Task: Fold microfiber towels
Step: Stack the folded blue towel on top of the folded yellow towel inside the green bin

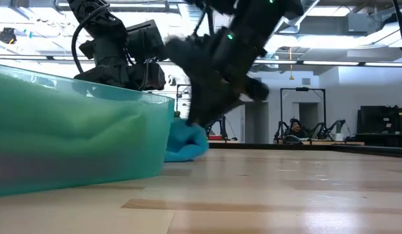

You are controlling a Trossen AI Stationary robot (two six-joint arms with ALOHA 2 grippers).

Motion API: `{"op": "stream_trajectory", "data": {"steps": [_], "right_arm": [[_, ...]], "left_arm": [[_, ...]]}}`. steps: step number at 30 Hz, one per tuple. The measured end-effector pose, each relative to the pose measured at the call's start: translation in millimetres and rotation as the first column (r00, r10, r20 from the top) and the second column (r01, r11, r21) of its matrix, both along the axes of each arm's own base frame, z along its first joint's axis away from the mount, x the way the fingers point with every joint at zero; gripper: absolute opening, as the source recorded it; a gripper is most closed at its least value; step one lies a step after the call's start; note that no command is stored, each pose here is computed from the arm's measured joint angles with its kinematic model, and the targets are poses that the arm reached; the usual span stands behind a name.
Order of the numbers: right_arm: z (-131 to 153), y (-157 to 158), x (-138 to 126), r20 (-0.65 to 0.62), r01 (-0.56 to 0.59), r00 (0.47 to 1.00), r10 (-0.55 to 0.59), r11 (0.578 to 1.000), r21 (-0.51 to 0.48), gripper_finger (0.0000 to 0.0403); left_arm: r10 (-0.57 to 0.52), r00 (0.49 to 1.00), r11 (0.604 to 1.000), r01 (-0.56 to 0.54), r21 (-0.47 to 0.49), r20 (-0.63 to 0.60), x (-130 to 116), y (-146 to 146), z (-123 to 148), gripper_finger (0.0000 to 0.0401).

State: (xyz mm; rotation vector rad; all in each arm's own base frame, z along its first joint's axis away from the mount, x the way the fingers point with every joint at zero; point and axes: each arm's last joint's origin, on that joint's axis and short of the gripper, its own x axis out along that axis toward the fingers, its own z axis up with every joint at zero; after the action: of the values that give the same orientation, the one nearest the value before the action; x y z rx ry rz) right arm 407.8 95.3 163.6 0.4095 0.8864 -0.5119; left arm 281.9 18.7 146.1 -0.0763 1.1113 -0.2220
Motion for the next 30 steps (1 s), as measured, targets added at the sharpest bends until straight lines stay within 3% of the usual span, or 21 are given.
{"op": "stream_trajectory", "data": {"steps": [4, 16, 22, 26, 30], "right_arm": [[1.7, -4.9, -9.7, -0.07, 0.047, 0.996, -0.051, 0.997, -0.061, 0.0129], [19.2, 17.9, -16.5, -0.047, -0.11, 0.993, 0.105, 0.988, -0.11, 0.012], [33.1, 29.2, 2.2, 0.171, -0.178, 0.964, 0.205, 0.971, -0.161, 0.0118], [6.4, 23.6, 9.3, 0.128, -0.152, 0.976, 0.176, 0.972, -0.181, 0.0107], [-18.5, 30.0, 19.5, 0.146, -0.18, 0.97, 0.195, 0.977, -0.111, 0.0097]], "left_arm": [[-0.019, 1.0, 1.0, 0.019, 0.009, 0.004, -0.1, 0.0, 0.0, 0.0], [-0.023, 0.999, 1.0, 0.022, 0.014, 0.029, 2.0, 0.2, 1.1, 0.0], [-0.023, 0.999, 1.0, 0.022, 0.014, 0.032, 2.2, 0.2, 1.2, 0.0], [-0.023, 0.999, 1.0, 0.022, 0.014, 0.028, 1.9, 0.2, 1.1, 0.0], [-0.022, 0.999, 1.0, 0.022, 0.014, 0.027, 1.4, 0.1, 0.6, 0.0]]}}
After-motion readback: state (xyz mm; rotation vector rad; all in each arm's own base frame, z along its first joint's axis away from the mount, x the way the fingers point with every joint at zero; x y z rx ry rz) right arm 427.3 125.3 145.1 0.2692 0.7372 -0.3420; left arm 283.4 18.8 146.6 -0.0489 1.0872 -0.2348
